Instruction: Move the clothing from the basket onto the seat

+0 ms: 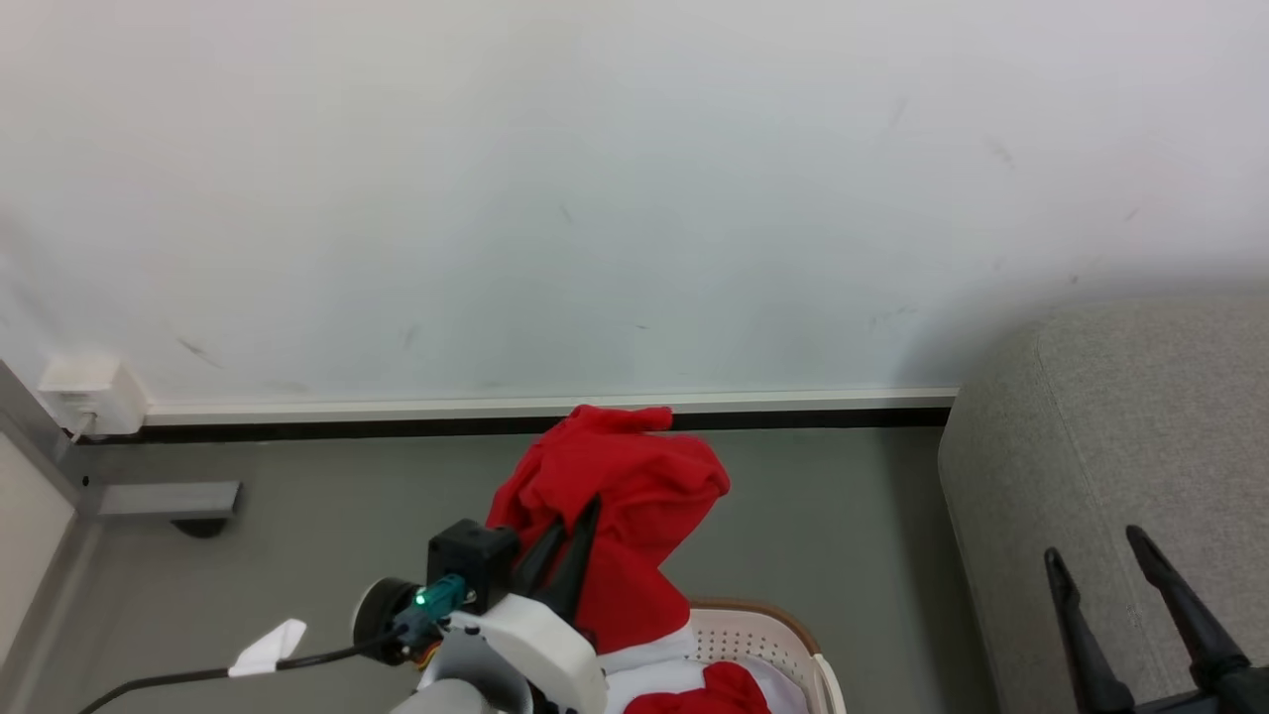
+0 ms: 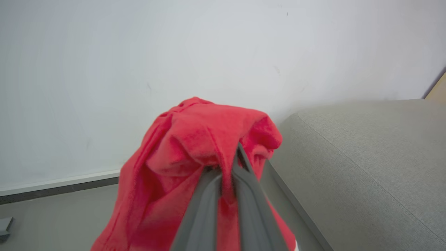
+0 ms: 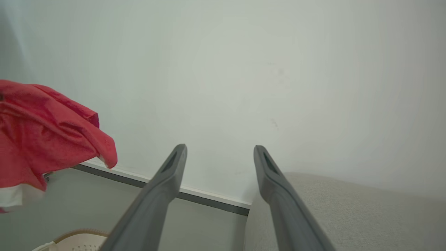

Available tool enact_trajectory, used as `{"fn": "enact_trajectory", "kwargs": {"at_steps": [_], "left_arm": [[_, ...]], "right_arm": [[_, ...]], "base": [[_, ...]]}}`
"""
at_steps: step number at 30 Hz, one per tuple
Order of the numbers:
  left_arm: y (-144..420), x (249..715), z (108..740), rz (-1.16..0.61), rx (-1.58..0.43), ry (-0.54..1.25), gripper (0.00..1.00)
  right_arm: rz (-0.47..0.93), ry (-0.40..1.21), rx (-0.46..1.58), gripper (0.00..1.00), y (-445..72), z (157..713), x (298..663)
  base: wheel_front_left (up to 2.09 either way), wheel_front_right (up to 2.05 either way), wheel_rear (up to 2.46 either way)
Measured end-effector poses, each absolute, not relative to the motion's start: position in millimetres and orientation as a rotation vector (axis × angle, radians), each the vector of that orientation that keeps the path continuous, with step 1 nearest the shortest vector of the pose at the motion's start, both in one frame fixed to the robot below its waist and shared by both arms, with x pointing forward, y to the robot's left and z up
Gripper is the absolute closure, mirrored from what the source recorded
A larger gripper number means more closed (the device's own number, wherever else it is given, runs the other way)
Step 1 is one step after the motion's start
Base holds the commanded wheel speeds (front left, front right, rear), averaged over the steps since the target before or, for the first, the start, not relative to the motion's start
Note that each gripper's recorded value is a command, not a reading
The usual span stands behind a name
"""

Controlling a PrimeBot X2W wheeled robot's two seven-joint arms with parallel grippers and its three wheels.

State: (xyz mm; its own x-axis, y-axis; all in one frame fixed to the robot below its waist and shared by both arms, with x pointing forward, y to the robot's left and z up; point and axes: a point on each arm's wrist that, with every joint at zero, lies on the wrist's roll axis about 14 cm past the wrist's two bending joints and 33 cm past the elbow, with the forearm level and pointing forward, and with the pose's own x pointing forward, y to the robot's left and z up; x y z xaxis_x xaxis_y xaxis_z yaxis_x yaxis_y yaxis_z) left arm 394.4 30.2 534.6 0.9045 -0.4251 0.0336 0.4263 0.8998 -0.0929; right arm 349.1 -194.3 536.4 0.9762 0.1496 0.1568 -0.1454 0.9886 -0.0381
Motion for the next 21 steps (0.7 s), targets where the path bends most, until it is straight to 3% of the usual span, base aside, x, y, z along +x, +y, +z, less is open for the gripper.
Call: {"fn": "enact_trajectory", "kwargs": {"at_steps": [21], "left_arm": [[-27.1, 374.6, 582.9, -0.652, -0.07, -0.095, 1.0]], "right_arm": [[0.677, -0.204, -0.164, 0.0, -58.7, 551.0, 355.6]], "base": [[0.0, 0.0, 0.0]]}}
